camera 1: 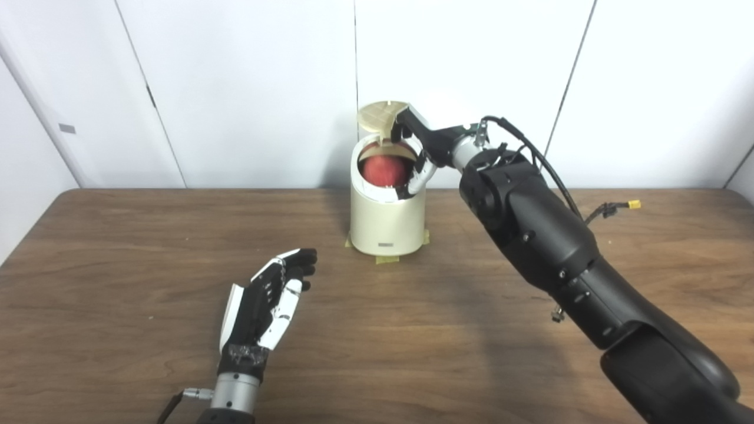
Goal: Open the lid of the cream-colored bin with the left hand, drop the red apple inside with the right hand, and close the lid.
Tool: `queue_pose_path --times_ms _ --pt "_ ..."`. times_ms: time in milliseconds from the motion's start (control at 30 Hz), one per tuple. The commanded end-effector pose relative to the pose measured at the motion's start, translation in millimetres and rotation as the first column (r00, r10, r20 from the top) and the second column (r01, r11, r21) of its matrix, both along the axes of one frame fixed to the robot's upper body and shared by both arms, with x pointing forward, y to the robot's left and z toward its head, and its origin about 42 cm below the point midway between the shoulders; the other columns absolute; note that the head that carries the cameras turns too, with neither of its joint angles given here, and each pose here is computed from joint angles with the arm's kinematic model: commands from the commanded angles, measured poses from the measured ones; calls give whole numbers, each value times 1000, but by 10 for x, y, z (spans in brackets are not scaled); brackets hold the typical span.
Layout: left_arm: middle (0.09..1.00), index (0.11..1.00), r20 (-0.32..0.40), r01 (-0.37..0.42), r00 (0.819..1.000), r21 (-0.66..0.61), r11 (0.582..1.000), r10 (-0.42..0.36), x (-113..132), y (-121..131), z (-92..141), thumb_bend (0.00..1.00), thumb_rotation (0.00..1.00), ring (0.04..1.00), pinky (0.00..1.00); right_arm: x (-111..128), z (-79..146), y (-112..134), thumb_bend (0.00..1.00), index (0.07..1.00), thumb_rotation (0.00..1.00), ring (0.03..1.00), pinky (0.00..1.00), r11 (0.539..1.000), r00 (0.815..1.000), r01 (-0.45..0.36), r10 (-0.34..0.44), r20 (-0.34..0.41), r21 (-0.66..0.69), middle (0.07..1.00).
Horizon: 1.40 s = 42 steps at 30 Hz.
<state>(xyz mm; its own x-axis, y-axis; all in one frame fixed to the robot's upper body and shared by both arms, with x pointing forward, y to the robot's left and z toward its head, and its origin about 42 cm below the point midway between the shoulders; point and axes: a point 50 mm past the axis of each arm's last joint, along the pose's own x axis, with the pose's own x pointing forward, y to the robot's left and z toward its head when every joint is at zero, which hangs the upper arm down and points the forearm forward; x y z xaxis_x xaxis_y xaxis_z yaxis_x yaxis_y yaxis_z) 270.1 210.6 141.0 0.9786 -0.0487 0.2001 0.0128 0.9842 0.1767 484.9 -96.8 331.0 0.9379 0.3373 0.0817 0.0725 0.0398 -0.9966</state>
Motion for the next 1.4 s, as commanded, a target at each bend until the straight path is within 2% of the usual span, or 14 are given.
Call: queue_pose_path --times_ms 0,300,500,533,567,667,800,867,933,1000,1100,1233,1300,1367 --pt "770 746 64 7 998 -8 1000 -6 9 -22 144 275 677 758 699 29 274 9 990 671 156 503 355 1000 996 -6 5 93 11 693" --pt "772 749 65 13 998 -9 1000 -13 13 -17 138 265 673 761 703 32 281 2 970 623 152 510 361 1000 993 -12 11 116 10 664" --pt "771 748 66 13 998 -11 1000 -13 15 -16 138 271 676 760 704 16 246 -33 939 470 157 442 318 995 970 -61 40 242 83 554" --pt "770 746 64 12 998 -12 1000 -12 15 -16 138 273 675 759 704 14 239 -39 695 474 150 413 300 992 964 -75 47 263 98 522" --pt "769 745 63 11 998 -11 1000 -11 14 -16 138 273 674 759 704 12 233 -46 612 473 149 377 273 990 957 -88 53 284 112 486" --pt "770 747 65 16 998 -8 1000 -15 11 -17 141 262 669 757 701 4 208 -77 529 471 158 282 204 978 931 -136 71 357 160 386" --pt "768 748 70 22 997 -10 1000 -21 15 -16 141 252 670 758 702 -30 181 -139 509 472 159 262 182 945 900 -190 60 431 267 373" --pt "767 748 73 26 997 -17 1000 -25 21 -14 137 251 665 756 699 -90 149 -199 518 482 57 300 219 893 867 -258 47 496 368 442" --pt "763 744 75 24 997 -18 1000 -22 26 -10 132 251 656 750 695 -169 117 -239 520 495 21 297 223 840 842 -303 15 540 450 462" --pt "757 738 76 19 997 -16 1000 -18 28 -8 129 255 652 744 688 -242 91 -263 518 513 12 262 193 798 828 -327 -15 560 505 461" --pt "749 729 75 12 997 -10 1000 -11 30 -5 125 273 670 735 672 -388 -37 -354 516 523 5 196 137 656 807 -406 -69 586 637 455" --pt "739 717 72 4 997 -25 1000 -2 30 -6 128 283 665 724 660 -534 -355 -598 515 523 3 221 172 506 818 -453 -91 568 734 451" --pt "734 713 78 3 997 -28 1000 0 37 2 125 277 645 717 655 -617 -464 -702 516 511 6 284 230 460 824 -465 -88 560 757 453" --pt "728 709 80 1 997 -32 1000 2 43 10 120 279 636 708 643 -754 -567 -803 513 510 8 309 256 423 841 -451 -95 533 786 445"
